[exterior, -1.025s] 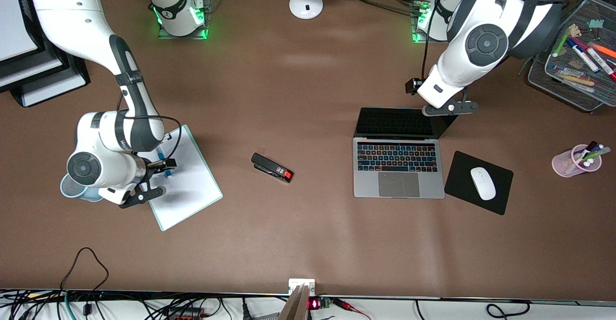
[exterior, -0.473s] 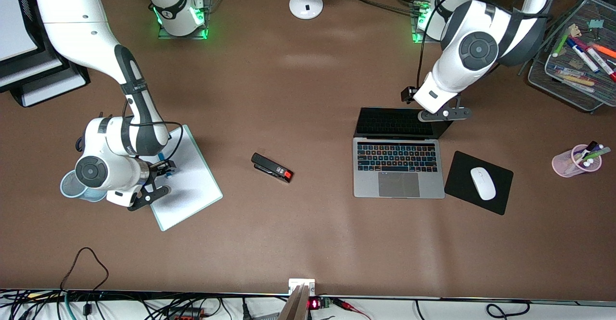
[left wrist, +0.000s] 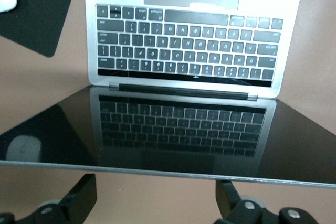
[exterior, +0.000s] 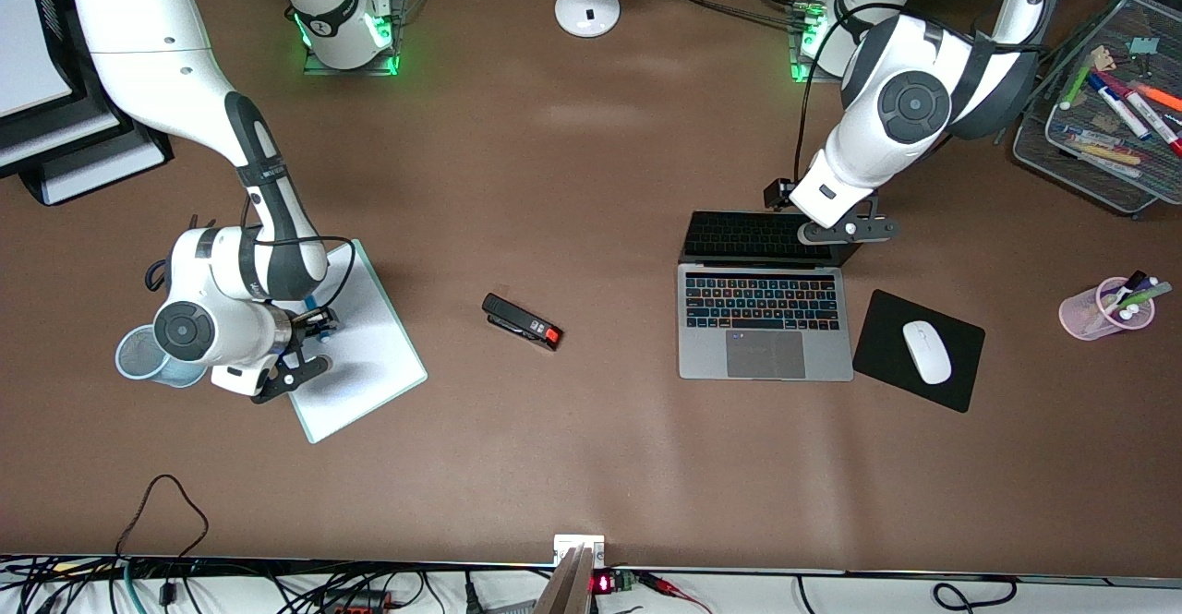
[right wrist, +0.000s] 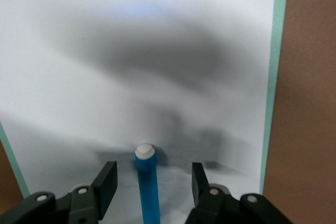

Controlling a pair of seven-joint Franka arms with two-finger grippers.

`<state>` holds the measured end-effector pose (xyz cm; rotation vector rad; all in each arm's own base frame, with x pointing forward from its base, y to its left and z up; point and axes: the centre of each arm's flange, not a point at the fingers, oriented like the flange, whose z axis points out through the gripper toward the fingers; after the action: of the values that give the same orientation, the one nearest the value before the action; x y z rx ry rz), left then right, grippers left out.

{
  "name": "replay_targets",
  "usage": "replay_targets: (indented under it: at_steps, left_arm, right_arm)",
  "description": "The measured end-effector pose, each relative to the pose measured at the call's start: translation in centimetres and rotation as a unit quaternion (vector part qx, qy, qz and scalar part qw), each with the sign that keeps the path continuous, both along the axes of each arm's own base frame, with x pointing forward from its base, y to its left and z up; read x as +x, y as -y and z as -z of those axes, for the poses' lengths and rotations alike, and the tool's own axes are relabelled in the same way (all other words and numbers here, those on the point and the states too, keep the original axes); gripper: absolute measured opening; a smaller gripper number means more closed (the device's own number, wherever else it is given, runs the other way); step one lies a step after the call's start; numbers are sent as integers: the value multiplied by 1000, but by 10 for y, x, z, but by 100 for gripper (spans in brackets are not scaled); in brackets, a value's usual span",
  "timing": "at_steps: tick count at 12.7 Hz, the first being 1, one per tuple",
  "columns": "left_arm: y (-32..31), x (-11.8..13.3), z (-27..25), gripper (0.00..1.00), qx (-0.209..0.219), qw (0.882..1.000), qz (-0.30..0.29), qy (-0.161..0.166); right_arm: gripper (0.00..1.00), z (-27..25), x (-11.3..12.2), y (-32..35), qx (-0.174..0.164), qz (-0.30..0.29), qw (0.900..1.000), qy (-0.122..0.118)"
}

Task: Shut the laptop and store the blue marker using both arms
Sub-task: 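Grasp the blue marker with the right gripper while the left gripper presses the lid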

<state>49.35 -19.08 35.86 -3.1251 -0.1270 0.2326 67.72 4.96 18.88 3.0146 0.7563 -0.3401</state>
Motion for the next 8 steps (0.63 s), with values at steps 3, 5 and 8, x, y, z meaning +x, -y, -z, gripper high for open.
replay_targets:
  at_steps: [3,5,8]
  left_arm:
    - [0,9,-3,100,-10,1000,-4,25]
    - [1,16,2,100,-19,999,-6,40]
    - [3,29,17,100,-33,998,-11,57]
  right_arm:
    - [54,3,-2,0,0,0,1000,-3]
    - [52,4,-3,0,0,0,1000,-5]
    - [40,4,-3,-1,0,-1,1000,-5]
